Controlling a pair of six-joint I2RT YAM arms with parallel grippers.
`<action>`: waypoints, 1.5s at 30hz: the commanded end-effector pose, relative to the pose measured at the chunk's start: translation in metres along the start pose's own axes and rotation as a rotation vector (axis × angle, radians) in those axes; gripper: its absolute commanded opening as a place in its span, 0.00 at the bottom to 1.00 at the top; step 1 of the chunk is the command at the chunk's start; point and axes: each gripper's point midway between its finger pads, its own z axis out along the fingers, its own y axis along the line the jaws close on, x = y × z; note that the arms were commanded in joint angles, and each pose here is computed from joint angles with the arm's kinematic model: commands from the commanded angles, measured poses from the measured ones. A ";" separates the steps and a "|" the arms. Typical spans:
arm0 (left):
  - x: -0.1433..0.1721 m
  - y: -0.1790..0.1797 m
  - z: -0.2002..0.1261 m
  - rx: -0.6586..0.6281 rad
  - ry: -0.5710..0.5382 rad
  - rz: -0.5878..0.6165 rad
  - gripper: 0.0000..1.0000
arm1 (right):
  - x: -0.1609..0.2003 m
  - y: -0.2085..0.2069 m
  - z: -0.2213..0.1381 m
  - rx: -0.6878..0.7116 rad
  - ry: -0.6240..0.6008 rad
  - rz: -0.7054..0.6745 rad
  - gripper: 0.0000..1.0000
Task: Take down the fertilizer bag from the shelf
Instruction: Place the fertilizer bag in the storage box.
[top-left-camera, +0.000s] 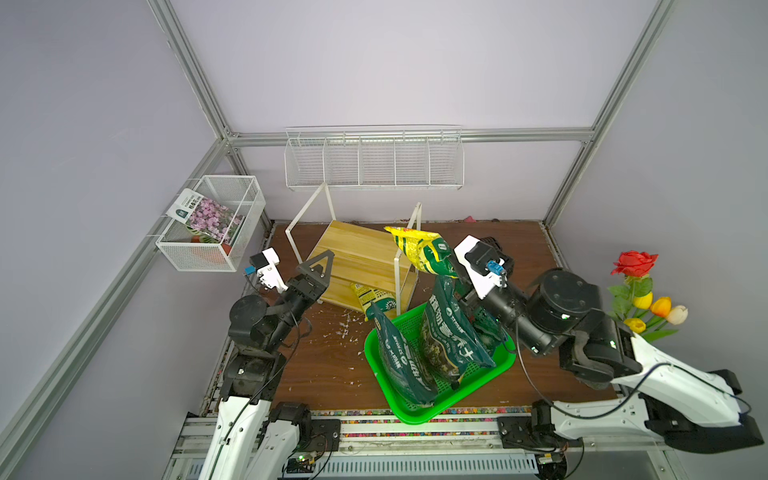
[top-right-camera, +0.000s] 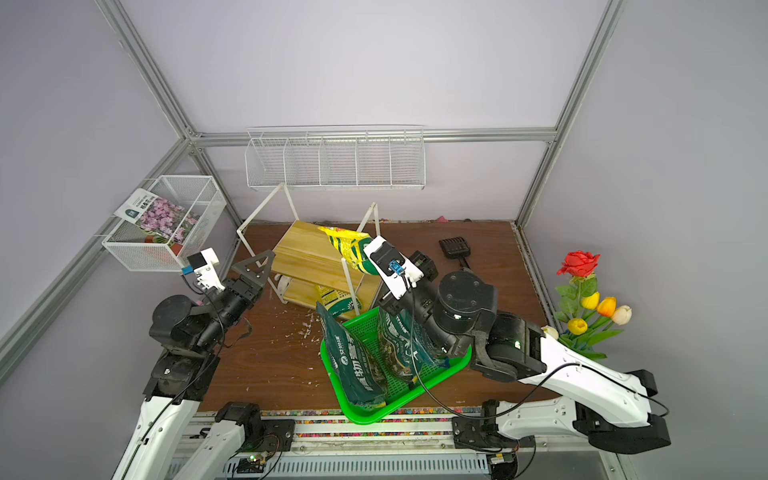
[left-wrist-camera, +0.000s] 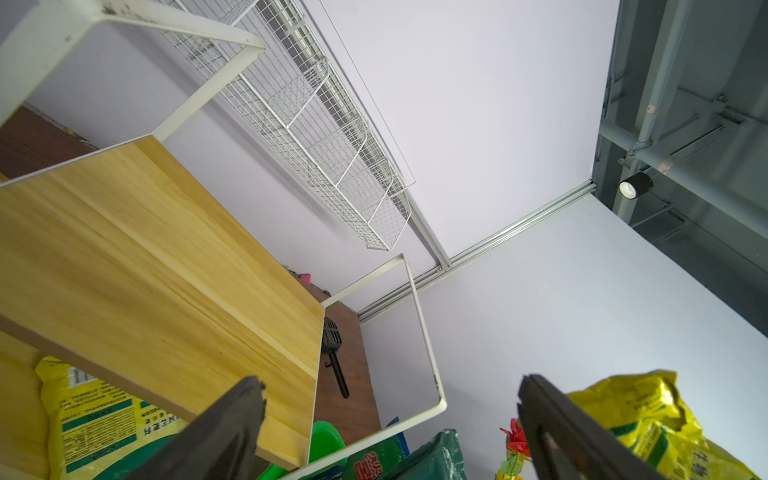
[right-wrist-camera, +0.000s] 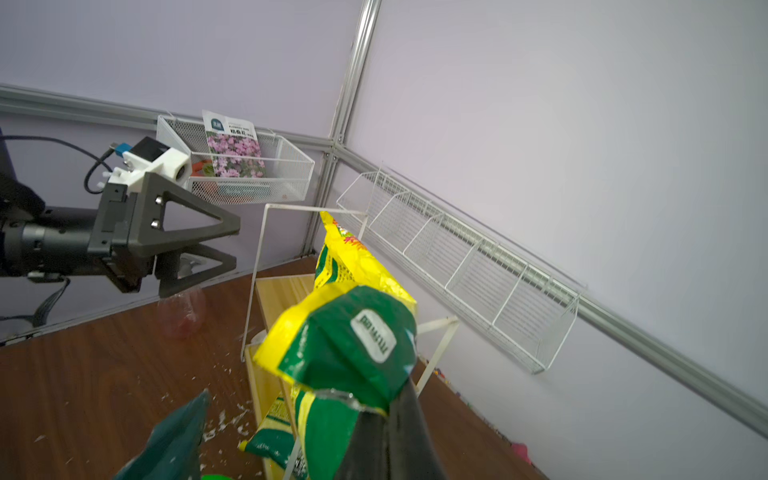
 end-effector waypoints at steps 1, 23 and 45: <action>0.001 0.010 0.002 -0.033 -0.002 0.060 0.99 | 0.033 -0.007 -0.014 0.021 0.102 0.131 0.00; -0.004 0.022 0.004 -0.101 -0.024 0.126 1.00 | 0.170 0.068 -0.029 -0.083 0.646 0.313 0.00; 0.002 0.041 -0.002 -0.183 -0.010 0.131 1.00 | 0.273 0.113 -0.007 -0.025 1.033 0.275 0.00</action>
